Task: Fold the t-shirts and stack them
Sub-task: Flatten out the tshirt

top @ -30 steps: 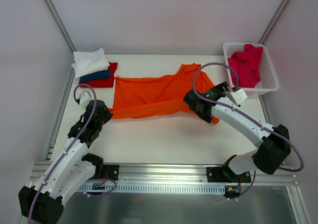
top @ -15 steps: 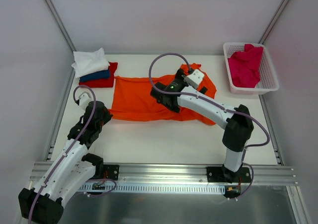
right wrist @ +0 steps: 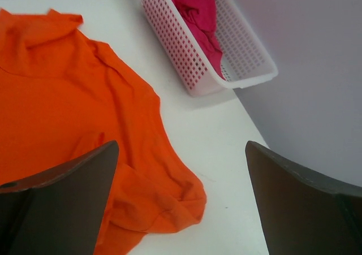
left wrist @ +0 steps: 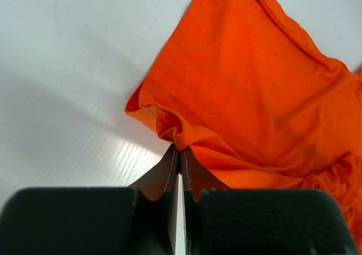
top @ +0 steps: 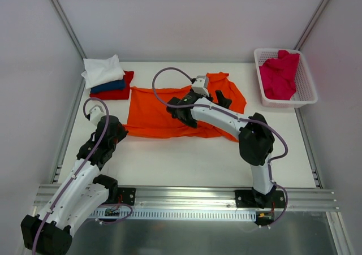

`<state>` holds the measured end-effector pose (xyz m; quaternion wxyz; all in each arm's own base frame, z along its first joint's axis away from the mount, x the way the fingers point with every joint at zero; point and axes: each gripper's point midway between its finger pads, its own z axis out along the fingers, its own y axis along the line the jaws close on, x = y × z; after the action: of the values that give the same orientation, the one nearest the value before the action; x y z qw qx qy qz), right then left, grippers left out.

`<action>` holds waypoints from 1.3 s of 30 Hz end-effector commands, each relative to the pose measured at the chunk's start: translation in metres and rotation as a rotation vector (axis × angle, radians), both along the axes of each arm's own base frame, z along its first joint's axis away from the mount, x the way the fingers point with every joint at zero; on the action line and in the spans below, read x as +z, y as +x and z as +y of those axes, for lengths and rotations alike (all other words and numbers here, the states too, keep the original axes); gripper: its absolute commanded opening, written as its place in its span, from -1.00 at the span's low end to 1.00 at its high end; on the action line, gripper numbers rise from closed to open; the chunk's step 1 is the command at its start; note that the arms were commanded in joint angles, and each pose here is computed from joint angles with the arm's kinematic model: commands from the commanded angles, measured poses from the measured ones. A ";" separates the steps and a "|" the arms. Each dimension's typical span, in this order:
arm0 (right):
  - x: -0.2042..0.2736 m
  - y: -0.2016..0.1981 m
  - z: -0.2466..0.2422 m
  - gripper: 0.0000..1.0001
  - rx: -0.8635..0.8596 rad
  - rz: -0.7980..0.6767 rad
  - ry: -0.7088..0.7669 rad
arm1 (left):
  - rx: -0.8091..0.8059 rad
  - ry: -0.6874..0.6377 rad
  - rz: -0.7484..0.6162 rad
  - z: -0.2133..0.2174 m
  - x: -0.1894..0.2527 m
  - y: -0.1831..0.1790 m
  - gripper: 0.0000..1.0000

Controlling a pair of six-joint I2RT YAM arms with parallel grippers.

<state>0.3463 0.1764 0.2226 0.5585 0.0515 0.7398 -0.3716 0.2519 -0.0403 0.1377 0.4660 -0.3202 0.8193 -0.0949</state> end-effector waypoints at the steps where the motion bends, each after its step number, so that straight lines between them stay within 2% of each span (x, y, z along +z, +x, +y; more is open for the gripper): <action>1: 0.061 -0.003 -0.034 0.99 0.063 0.028 -0.515 | 0.001 -0.015 -0.026 -0.002 0.003 0.001 -1.00; 17: 0.065 0.020 -0.188 0.99 -0.344 -0.011 -0.373 | 0.002 -0.015 -0.039 -0.002 0.007 0.002 -1.00; 22: 0.067 0.017 -0.204 0.99 -0.386 -0.046 -0.333 | 0.001 -0.016 -0.027 -0.002 0.004 0.002 -1.00; 27: 0.071 -0.001 -0.220 0.99 -0.413 -0.155 -0.217 | -0.002 -0.017 -0.024 -0.003 0.004 0.002 -1.00; 30: 0.073 -0.005 -0.221 0.99 -0.398 -0.233 -0.173 | -0.003 -0.029 -0.028 -0.005 0.003 0.003 -0.54; 31: 0.072 -0.005 -0.221 0.99 -0.395 -0.272 -0.138 | -0.006 -0.031 -0.029 -0.006 0.001 0.004 -0.45; 32: 0.069 -0.007 -0.222 0.99 -0.392 -0.288 -0.123 | -0.008 -0.036 -0.030 -0.007 0.000 0.005 -0.24; 35: 0.061 -0.010 -0.224 0.99 -0.378 -0.404 -0.017 | -0.018 -0.039 -0.018 -0.010 -0.004 0.007 0.04; 36: 0.060 -0.011 -0.224 0.99 -0.375 -0.435 0.012 | -0.023 -0.042 -0.017 -0.011 -0.005 0.007 0.27; 39: 0.056 -0.007 -0.219 0.99 -0.359 -0.515 0.089 | -0.032 -0.041 -0.017 -0.013 -0.006 0.009 0.59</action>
<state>0.3450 -0.0320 0.2147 0.5636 0.4100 0.6147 -0.3694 0.2573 -0.0463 0.1317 0.4617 -0.3239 0.8187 -0.1076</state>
